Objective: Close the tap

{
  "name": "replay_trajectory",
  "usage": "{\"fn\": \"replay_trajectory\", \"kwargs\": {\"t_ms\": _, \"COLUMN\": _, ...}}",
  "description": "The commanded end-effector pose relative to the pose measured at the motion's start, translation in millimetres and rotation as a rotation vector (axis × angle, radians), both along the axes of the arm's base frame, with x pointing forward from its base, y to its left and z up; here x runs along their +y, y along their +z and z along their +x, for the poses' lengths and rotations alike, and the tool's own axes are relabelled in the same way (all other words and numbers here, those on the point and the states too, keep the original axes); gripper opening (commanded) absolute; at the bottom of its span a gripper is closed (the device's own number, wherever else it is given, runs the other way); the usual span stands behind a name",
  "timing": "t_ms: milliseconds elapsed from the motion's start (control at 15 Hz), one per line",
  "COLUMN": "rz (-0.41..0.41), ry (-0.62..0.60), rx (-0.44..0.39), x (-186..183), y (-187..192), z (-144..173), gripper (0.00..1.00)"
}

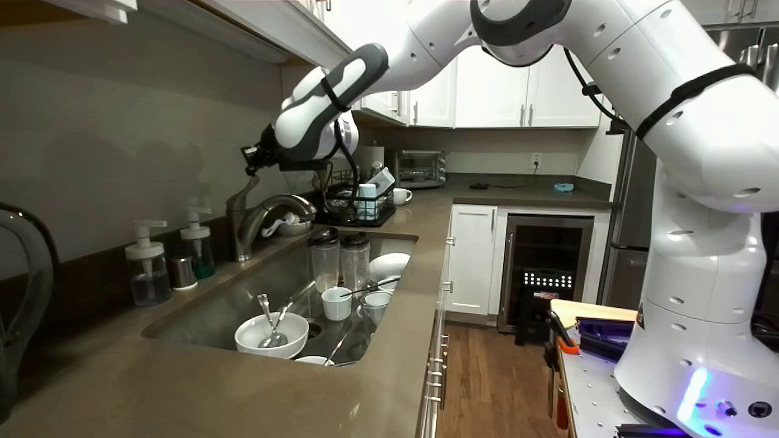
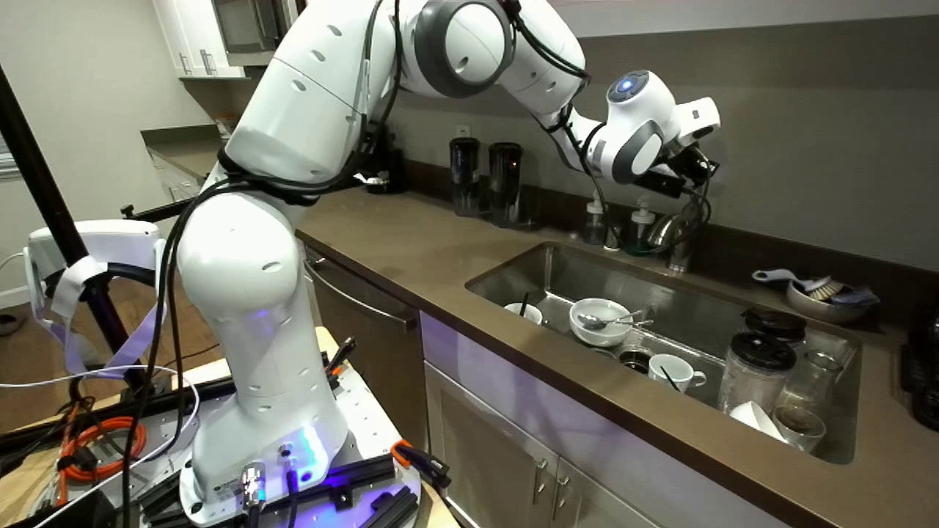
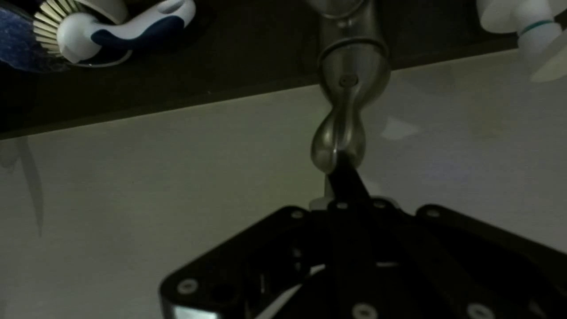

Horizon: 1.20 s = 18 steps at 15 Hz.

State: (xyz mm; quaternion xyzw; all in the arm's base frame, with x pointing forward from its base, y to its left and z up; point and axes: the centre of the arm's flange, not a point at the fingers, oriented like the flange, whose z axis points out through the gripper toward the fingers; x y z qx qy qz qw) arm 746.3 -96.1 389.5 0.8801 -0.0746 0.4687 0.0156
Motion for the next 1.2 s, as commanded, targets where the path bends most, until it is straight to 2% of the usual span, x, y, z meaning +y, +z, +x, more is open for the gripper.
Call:
{"fn": "replay_trajectory", "kwargs": {"t_ms": 0, "rz": 0.035, "ry": -0.007, "rx": 0.066, "x": 12.0, "y": -14.9, "z": -20.0, "gripper": 0.04}}
{"fn": "replay_trajectory", "kwargs": {"t_ms": 600, "rz": 0.03, "ry": -0.003, "rx": 0.035, "x": 20.8, "y": -32.4, "z": -40.0, "gripper": 0.03}}
{"fn": "replay_trajectory", "kwargs": {"t_ms": 933, "rz": 0.002, "ry": -0.028, "rx": -0.092, "x": 22.6, "y": -28.1, "z": -48.7, "gripper": 0.04}}
{"fn": "replay_trajectory", "kwargs": {"t_ms": 1133, "rz": -0.003, "ry": -0.03, "rx": -0.117, "x": 24.6, "y": -25.3, "z": -54.1, "gripper": 0.03}}
